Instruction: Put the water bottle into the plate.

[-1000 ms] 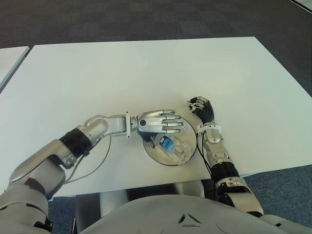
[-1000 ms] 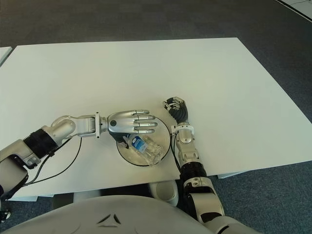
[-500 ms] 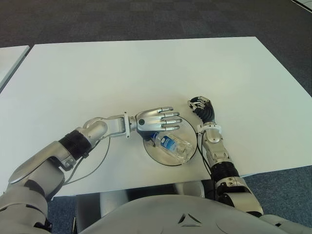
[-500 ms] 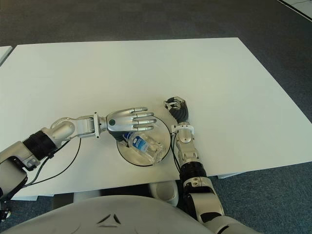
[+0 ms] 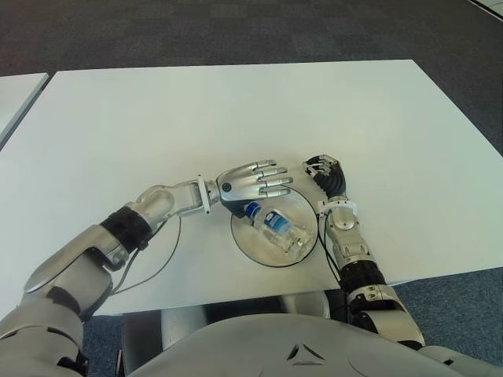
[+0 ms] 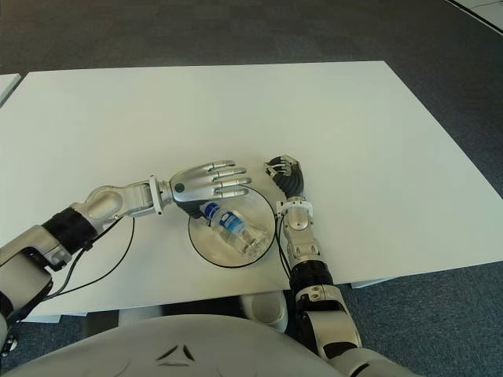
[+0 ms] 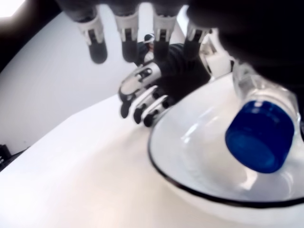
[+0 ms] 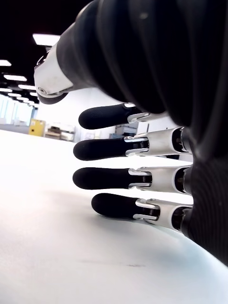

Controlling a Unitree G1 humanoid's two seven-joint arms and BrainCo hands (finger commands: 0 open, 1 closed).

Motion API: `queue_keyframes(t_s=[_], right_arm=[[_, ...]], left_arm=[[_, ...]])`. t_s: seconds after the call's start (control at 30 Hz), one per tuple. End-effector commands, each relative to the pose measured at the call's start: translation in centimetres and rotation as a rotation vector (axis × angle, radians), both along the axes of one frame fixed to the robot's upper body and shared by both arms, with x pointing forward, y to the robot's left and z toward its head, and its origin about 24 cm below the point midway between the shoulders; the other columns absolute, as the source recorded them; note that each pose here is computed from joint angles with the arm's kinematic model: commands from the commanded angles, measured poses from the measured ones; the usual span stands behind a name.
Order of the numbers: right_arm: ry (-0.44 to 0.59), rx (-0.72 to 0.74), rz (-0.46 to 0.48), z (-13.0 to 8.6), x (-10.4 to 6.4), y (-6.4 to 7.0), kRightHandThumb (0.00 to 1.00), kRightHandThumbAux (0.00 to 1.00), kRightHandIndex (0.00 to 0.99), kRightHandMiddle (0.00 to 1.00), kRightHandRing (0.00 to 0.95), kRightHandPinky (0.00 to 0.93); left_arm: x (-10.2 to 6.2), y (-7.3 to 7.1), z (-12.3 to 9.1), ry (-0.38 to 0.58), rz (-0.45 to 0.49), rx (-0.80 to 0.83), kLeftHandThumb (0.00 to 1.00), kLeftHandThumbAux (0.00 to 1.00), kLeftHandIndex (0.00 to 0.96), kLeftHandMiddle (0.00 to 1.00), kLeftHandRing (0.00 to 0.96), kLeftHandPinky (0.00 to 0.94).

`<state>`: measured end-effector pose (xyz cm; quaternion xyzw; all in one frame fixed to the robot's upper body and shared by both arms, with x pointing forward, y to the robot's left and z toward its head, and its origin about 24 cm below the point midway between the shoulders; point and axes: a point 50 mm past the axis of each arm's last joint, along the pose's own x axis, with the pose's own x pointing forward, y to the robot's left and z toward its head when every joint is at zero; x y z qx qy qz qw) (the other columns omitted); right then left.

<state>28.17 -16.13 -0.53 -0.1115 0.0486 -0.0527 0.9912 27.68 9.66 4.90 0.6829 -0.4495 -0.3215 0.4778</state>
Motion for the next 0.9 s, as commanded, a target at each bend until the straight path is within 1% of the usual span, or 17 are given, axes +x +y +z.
queue_keyframes(t_s=[0.03,0.13,0.23,0.3,0.43,0.47,0.53,0.6,0.7,0.9], right_arm=[[0.023,-0.001,0.004,-0.4,-0.1,0.0,0.705,0.730,0.432,0.493,0.531,0.566],[0.026,-0.004,-0.001,-0.4,-0.1,0.0,0.705,0.729,0.432,0.478,0.508,0.522],[0.024,-0.004,-0.003,-0.4,-0.2,0.0,0.705,0.729,0.432,0.471,0.497,0.506],[0.023,-0.003,-0.003,-0.3,-0.2,0.0,0.705,0.729,0.432,0.470,0.496,0.508],[0.019,0.001,0.004,-0.3,-0.1,0.0,0.705,0.730,0.432,0.470,0.499,0.525],[0.020,0.002,0.006,-0.3,-0.1,0.0,0.706,0.729,0.433,0.477,0.509,0.550],[0.024,0.003,0.011,-0.3,0.0,0.0,0.706,0.729,0.433,0.484,0.518,0.571],[0.026,0.004,0.022,-0.4,0.0,0.0,0.707,0.729,0.434,0.494,0.530,0.582],[0.028,0.007,0.036,-0.5,0.1,0.0,0.707,0.728,0.434,0.511,0.545,0.600],[0.021,0.019,0.048,-0.5,-0.1,-0.1,0.708,0.728,0.435,0.527,0.562,0.622]], left_arm=[[2.1,0.3,2.0,0.044,0.068,-0.082,0.200,0.372,0.000,0.000,0.000,0.000],[2.8,0.5,2.6,0.098,0.096,-0.131,0.217,0.370,0.000,0.000,0.000,0.000],[3.6,0.9,3.1,0.183,0.136,-0.201,0.219,0.367,0.000,0.000,0.000,0.000],[4.0,1.1,3.4,0.217,0.150,-0.235,0.213,0.366,0.000,0.000,0.000,0.000],[5.0,1.6,4.4,0.295,0.181,-0.370,0.192,0.362,0.000,0.000,0.000,0.000],[5.1,1.6,4.6,0.305,0.183,-0.394,0.187,0.361,0.000,0.000,0.000,0.000],[5.2,1.7,4.9,0.320,0.185,-0.429,0.182,0.360,0.000,0.000,0.000,0.000],[5.6,2.0,5.6,0.345,0.194,-0.491,0.178,0.360,0.000,0.000,0.000,0.004],[6.3,2.7,6.6,0.429,0.221,-0.593,0.172,0.359,0.000,0.000,0.000,0.003],[6.9,3.7,7.2,0.544,0.250,-0.724,0.152,0.372,0.000,0.000,0.000,0.000]])
